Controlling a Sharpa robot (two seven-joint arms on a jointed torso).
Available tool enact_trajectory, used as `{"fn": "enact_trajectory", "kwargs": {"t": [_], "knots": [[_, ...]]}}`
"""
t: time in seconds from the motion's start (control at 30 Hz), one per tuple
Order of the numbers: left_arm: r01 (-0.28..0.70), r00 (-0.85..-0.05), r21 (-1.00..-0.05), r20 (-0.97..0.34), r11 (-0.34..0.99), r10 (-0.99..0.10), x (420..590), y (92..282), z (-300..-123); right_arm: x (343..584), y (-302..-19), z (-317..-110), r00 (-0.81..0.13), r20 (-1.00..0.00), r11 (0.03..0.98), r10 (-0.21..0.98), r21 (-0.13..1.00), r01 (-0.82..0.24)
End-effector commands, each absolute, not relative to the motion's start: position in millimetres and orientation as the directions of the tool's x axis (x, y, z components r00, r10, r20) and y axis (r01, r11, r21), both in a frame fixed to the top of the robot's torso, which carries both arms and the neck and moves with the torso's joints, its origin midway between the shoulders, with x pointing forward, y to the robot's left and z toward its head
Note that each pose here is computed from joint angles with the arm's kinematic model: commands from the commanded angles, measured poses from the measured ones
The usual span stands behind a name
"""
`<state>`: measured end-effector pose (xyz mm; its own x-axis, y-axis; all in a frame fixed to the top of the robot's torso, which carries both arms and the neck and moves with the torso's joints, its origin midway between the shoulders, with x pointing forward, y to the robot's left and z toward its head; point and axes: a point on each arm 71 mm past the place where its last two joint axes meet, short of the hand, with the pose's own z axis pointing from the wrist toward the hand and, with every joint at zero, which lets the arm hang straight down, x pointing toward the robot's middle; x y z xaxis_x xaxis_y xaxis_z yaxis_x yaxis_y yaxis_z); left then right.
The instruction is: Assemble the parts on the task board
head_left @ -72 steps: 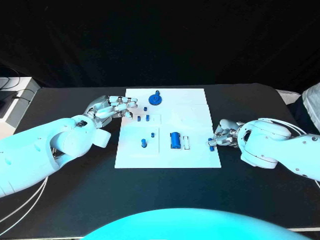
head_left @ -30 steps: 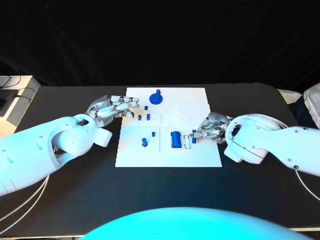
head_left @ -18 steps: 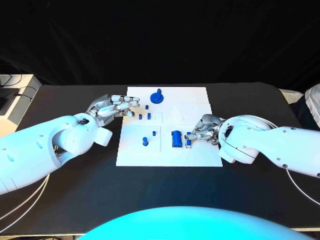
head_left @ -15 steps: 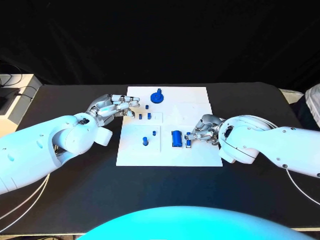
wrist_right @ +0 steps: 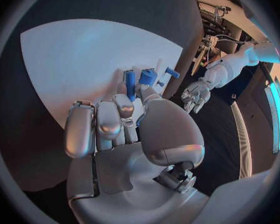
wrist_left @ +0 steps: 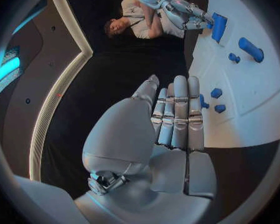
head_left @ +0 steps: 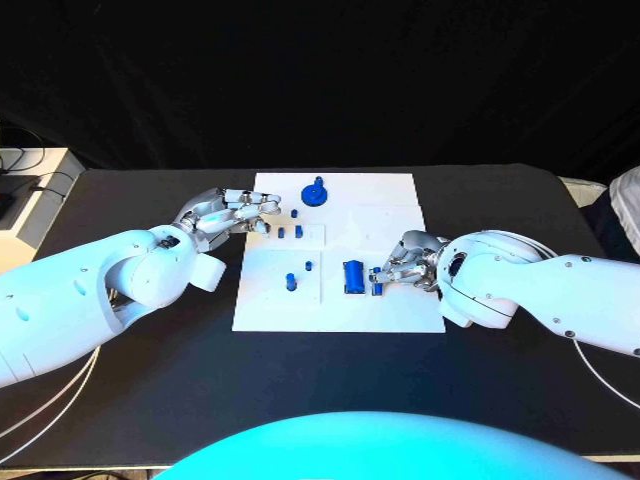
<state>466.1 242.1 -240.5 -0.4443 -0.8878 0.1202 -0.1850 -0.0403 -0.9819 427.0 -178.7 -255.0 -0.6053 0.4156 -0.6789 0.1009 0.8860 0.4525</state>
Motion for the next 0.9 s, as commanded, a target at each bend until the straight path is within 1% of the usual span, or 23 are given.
{"fn": "enact_trajectory", "kwargs": {"t": [0.03, 0.37, 0.9], "knots": [[-0.186, -0.461, -0.981, 0.131, -0.049, -0.878, 465.2, 239.9, -239.8, 425.7, -177.3, -257.2, -0.622, -0.682, 0.898, 0.384, 0.432, 0.080], [-0.186, -0.460, -0.981, 0.131, -0.048, -0.878, 465.2, 240.1, -239.7, 427.8, -175.6, -259.6, -0.613, -0.686, 0.895, 0.393, 0.437, 0.085], [-0.187, -0.458, -0.981, 0.130, -0.048, -0.879, 465.4, 240.5, -240.0, 431.0, -180.5, -262.1, -0.594, -0.693, 0.893, 0.409, 0.439, 0.103]]}}
